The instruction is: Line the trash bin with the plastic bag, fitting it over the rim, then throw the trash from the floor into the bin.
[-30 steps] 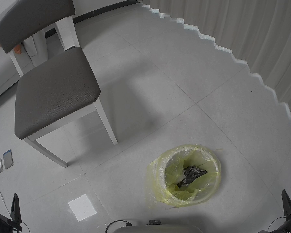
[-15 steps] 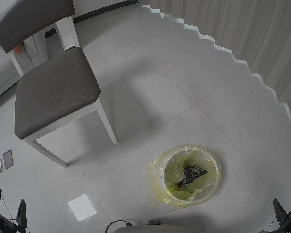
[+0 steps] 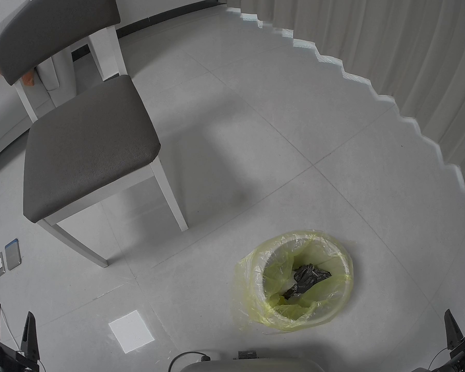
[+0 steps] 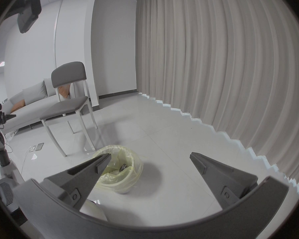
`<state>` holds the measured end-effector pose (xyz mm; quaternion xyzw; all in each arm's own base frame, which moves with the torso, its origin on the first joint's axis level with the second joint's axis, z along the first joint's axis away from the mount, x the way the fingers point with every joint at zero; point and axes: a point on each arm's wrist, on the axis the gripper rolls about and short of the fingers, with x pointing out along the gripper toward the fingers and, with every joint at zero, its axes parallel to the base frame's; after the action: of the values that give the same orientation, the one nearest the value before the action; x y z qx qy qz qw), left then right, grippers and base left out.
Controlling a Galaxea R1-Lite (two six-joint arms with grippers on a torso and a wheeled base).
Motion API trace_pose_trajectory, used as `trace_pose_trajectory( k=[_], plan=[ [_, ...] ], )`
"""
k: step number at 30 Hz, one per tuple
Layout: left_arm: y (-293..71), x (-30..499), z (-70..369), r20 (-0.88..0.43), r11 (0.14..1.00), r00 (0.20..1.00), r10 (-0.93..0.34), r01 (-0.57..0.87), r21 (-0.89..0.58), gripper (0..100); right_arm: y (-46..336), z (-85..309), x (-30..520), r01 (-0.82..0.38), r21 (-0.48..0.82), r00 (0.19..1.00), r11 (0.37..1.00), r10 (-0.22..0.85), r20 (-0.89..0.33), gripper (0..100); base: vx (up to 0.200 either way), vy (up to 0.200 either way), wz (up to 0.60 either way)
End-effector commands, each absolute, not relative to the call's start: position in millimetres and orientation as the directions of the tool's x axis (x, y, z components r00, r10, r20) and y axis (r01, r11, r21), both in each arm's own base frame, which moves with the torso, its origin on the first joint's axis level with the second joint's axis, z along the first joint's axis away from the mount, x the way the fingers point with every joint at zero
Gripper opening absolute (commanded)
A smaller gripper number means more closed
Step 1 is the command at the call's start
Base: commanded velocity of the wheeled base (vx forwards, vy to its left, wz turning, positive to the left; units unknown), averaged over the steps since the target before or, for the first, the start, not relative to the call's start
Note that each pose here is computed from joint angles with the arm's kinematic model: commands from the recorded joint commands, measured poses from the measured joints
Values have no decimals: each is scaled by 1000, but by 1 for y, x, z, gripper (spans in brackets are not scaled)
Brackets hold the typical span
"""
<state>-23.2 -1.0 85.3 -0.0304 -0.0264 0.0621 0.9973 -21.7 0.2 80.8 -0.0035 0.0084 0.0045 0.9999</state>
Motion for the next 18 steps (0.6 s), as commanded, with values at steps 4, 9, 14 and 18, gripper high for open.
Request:
trace_pose_trajectory(
  k=[4,9,14,18],
  plan=[
    [-1,-23,81,47,990,991,127,-124,-65,100,0,76,-23,-2,-6,1000,1000,2,-6,100,0,0,0],
    [-1,-23,81,47,990,991,128,-125,-65,100,0,76,-23,-2,-6,1000,1000,2,-6,100,0,0,0],
    [-1,-23,81,47,990,991,127,-124,-65,100,0,76,-23,-5,-9,1000,1000,5,-6,100,0,0,0],
    [-1,-23,81,47,990,991,127,-124,-65,100,0,76,-23,-3,-8,1000,1000,3,-6,100,0,0,0]
  ],
)
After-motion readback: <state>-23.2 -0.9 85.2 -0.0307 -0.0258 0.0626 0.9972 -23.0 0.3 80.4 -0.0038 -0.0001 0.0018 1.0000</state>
